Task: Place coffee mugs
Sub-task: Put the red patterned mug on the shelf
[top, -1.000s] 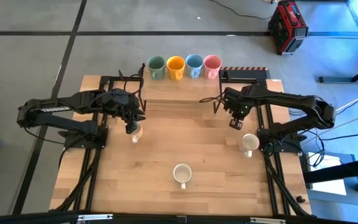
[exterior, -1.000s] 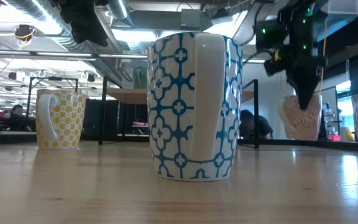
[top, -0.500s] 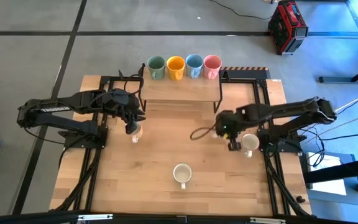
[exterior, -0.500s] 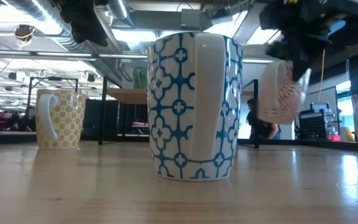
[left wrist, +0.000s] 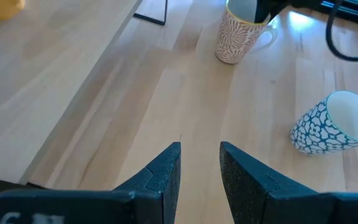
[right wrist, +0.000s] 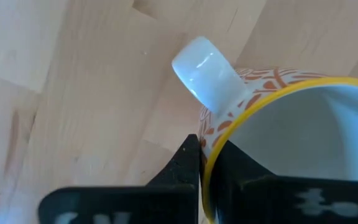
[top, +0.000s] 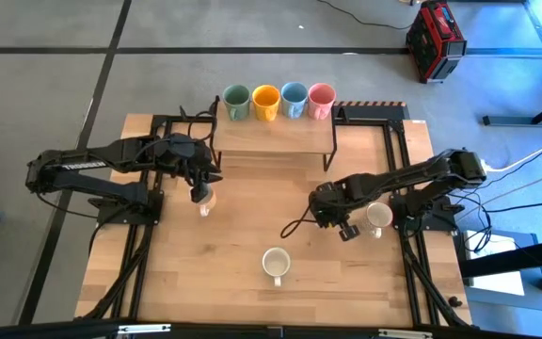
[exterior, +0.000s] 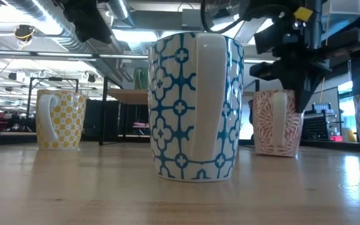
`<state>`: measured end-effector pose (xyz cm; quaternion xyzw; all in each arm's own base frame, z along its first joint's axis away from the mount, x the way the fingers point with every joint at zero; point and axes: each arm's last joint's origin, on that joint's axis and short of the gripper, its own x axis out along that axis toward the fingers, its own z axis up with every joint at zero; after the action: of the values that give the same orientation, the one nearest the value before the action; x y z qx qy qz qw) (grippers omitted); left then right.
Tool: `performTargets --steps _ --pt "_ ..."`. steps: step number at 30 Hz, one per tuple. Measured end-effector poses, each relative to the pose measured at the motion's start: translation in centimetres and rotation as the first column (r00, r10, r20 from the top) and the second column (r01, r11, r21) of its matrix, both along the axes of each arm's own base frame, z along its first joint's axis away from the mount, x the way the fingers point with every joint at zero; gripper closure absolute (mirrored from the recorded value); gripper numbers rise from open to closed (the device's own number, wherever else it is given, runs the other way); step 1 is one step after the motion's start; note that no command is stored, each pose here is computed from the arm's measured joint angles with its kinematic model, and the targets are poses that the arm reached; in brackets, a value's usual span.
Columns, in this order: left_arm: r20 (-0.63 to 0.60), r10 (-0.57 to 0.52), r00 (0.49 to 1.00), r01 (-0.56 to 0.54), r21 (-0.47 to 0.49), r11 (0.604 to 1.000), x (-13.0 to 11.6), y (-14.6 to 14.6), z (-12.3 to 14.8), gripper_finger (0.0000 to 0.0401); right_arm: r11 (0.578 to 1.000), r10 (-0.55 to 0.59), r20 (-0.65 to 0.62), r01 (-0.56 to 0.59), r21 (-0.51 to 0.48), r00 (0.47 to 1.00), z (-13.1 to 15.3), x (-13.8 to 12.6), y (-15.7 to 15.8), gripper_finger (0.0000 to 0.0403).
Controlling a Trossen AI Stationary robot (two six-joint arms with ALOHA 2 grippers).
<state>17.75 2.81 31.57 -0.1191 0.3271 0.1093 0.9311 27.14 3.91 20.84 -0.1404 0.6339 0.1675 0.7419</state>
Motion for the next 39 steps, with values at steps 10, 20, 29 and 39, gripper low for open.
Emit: performTargets --steps 10,20,29,39 --pt "0.001 0.004 1.000 -0.004 -0.005 1.000 0.0 0.0 0.0 0.0296 0.999 -0.036 -0.002 0.036 -0.016 0.999 -0.3 0.2 0.0 0.0350" --pt "0.008 0.005 1.000 -0.005 -0.004 1.000 0.0 0.0 0.1 0.0296 0.993 -0.048 0.055 0.054 -0.101 0.997 2.4 1.2 -0.2 0.0242" --pt "0.008 0.004 1.000 -0.004 -0.004 1.000 0.0 0.0 0.1 0.0296 0.977 -0.188 0.014 0.188 -0.100 0.982 7.2 1.0 -0.2 0.0204" --pt "0.007 0.004 1.000 -0.004 -0.004 1.000 0.0 0.0 0.1 0.0296 0.867 -0.483 -0.026 0.482 0.126 0.875 9.6 -0.6 0.5 0.0204"
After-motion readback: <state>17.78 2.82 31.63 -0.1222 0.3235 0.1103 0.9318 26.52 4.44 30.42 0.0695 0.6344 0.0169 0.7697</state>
